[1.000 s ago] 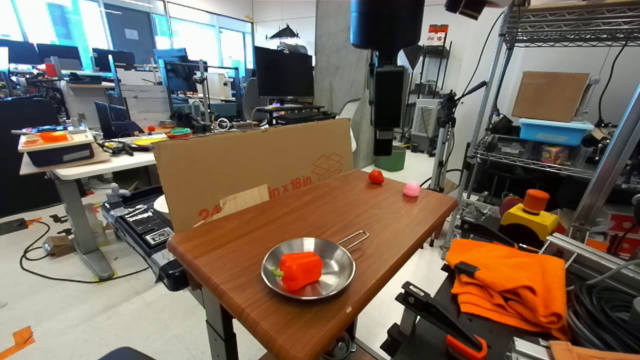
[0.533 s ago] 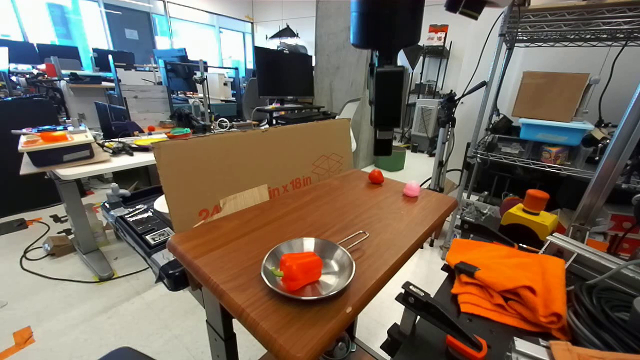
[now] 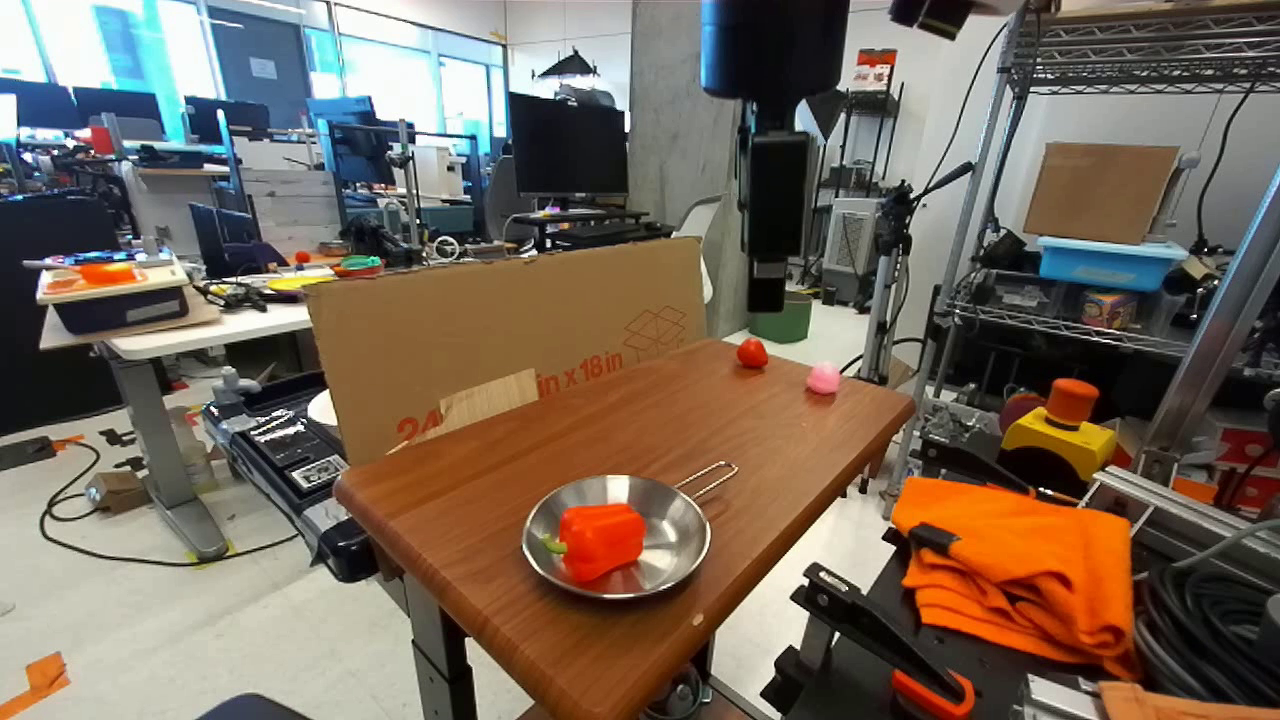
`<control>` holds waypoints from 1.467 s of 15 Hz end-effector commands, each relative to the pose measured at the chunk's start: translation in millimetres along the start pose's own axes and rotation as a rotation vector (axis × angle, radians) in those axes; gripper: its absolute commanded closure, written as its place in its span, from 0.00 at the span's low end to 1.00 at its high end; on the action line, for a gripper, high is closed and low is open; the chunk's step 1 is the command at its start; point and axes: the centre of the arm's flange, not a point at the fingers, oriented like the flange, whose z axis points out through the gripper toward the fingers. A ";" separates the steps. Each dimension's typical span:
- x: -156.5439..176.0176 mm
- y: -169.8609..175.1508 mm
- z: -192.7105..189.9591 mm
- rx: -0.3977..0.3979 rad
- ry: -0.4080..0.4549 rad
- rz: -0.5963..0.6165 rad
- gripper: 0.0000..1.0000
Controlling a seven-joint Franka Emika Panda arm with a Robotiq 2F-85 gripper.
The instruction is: Remove the pepper from the pan and put it on the table
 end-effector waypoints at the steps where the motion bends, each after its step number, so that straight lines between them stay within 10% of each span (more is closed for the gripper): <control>1: 4.6 1.9 8.7 0.011 0.011 -0.042 0.00; 12: 47.4 -1.5 34.6 0.063 0.231 -0.226 0.00; 22: 67.7 -12.8 54.4 0.082 0.220 -0.248 0.00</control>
